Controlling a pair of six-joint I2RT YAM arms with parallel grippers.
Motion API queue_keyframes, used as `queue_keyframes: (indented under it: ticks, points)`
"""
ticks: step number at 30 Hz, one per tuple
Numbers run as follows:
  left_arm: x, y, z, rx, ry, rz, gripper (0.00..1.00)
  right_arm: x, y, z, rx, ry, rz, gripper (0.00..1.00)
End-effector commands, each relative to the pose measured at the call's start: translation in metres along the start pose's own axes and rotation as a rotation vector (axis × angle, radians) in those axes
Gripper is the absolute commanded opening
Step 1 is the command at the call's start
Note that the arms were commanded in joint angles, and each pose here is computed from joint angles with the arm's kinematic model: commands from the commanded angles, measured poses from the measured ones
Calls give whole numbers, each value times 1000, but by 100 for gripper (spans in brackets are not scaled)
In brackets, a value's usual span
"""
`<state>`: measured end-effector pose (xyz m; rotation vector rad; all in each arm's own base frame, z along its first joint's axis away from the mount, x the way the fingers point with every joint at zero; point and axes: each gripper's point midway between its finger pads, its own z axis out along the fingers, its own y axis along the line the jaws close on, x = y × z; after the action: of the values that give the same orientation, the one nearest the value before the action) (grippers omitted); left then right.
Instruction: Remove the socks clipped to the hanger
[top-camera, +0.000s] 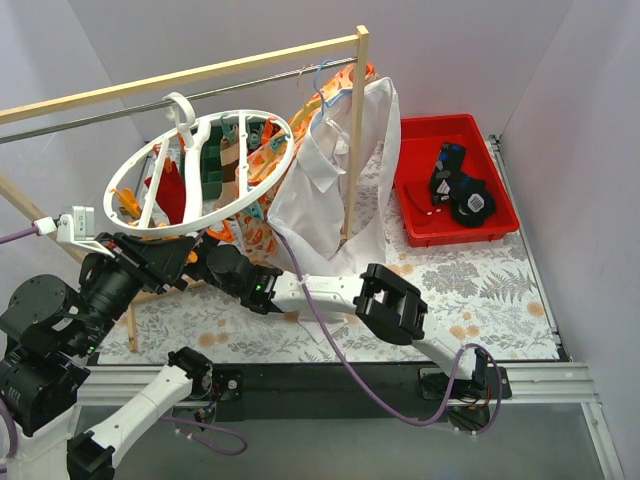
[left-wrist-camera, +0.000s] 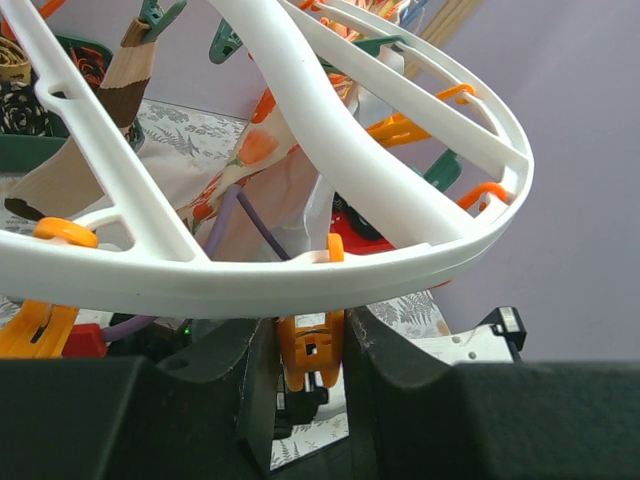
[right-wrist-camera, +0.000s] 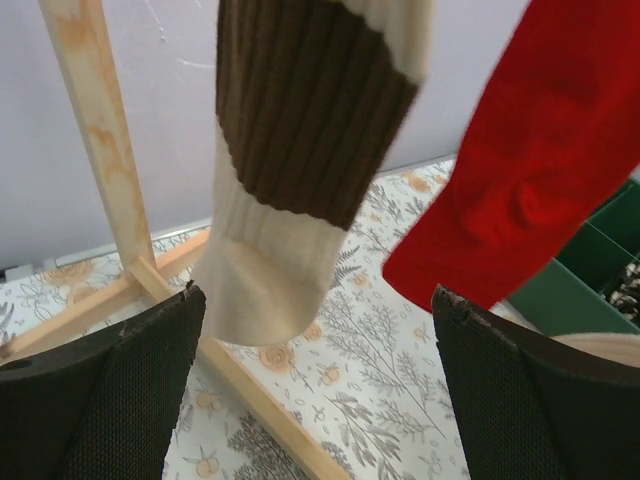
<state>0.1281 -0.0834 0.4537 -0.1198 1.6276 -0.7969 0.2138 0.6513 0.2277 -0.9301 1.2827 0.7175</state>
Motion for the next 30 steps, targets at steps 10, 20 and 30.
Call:
queue_keyframes:
  ticks: [10, 20, 30]
  points:
    - [-8, -16, -2, 66, -10, -19, 0, -49, 17, 21, -23, -205, 136, 89]
    - [-10, -25, -4, 104, -10, -42, 0, -45, -7, 31, 152, -204, 189, 90]
    - [-11, -32, -13, 142, -6, -42, 14, -78, 17, 15, 43, -239, 194, 10]
